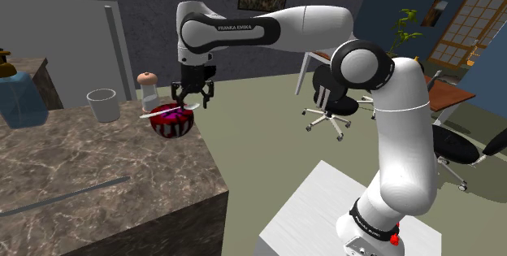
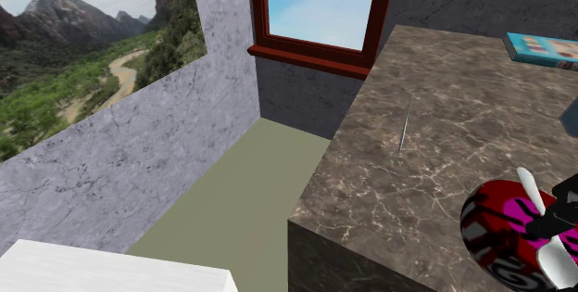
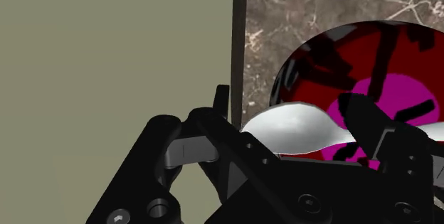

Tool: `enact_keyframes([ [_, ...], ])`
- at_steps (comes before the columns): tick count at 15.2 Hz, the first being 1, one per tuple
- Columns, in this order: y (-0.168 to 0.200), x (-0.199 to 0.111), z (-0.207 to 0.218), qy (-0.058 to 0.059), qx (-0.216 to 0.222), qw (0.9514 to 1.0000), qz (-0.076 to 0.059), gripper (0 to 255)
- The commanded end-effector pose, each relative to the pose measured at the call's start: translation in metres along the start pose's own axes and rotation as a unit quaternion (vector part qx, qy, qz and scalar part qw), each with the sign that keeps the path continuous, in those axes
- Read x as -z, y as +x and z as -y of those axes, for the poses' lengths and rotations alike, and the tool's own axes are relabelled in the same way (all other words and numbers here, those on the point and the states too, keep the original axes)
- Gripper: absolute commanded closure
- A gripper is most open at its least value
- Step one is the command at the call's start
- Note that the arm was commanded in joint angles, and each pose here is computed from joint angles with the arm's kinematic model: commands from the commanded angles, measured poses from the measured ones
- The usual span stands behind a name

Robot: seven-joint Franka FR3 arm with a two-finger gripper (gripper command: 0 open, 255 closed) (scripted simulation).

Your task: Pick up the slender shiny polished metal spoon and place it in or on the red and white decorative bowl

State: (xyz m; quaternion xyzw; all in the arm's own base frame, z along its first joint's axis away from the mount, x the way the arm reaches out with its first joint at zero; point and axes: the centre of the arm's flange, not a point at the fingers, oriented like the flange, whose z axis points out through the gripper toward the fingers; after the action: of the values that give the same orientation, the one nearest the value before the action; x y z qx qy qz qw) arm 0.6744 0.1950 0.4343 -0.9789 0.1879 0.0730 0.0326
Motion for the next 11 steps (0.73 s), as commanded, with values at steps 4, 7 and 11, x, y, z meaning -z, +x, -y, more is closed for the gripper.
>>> enact_keyframes([
  [4,0.000,0.000,0.000,0.000,0.000,1.0000,0.000,0],
  [7,0.000,0.026,0.000,0.000,0.000,1.0000,0.000,0],
  [11,0.000,0.050,0.000,0.000,0.000,1.0000,0.000,0],
])
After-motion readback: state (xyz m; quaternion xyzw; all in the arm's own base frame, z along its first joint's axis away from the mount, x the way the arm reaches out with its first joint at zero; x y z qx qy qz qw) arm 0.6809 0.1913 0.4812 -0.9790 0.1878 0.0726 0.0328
